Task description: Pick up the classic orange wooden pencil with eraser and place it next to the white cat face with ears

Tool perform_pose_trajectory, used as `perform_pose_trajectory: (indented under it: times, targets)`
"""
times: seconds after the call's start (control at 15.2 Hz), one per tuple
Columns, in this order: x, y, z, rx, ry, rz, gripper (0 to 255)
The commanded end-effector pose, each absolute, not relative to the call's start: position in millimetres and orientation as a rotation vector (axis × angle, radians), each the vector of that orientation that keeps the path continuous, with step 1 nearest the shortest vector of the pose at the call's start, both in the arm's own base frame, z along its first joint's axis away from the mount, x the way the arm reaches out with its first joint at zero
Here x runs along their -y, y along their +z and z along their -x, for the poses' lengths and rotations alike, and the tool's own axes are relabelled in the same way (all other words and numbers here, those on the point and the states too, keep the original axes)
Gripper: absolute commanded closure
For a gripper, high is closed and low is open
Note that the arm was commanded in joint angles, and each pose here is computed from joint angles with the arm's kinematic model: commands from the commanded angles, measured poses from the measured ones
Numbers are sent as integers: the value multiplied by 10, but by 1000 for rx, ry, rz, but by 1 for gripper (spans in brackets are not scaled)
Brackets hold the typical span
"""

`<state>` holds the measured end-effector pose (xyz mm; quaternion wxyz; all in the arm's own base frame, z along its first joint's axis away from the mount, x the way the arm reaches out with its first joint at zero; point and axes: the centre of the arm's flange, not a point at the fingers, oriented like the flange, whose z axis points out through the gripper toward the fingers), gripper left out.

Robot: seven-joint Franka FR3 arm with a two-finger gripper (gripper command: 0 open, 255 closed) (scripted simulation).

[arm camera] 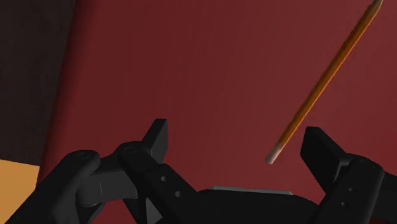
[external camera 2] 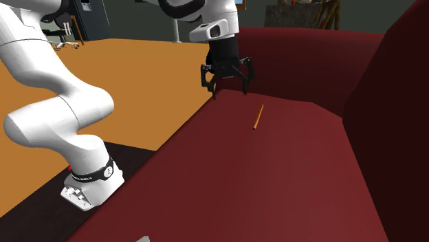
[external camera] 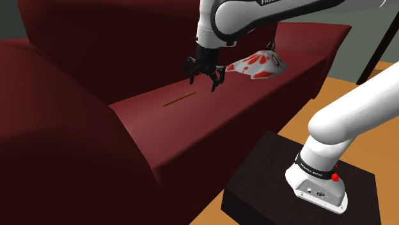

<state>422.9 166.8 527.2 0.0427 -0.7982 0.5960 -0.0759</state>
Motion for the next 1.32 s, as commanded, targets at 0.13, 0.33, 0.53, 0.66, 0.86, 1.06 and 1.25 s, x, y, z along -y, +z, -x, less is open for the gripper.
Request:
perform_pose_trajectory:
  times: [0.13,0.33,0.53,0.66,0.86,1.06,1.25]
  targets:
    - [-1821,5146,-4669,-2107,-269,2168,0]
    - [-1844,5087,-4953,-2250,-289,2002,0]
    - [-1834,4933,-4987,-2250,-289,2002,0]
    - [-1827,4830,-5009,-2250,-289,2002,0]
    - [-1818,4697,-5038,-2250,-289,2002,0]
    - [-1818,4697,-5038,-2250,-289,2002,0]
    - [-1818,4697,-5038,-2250,-289,2002,0]
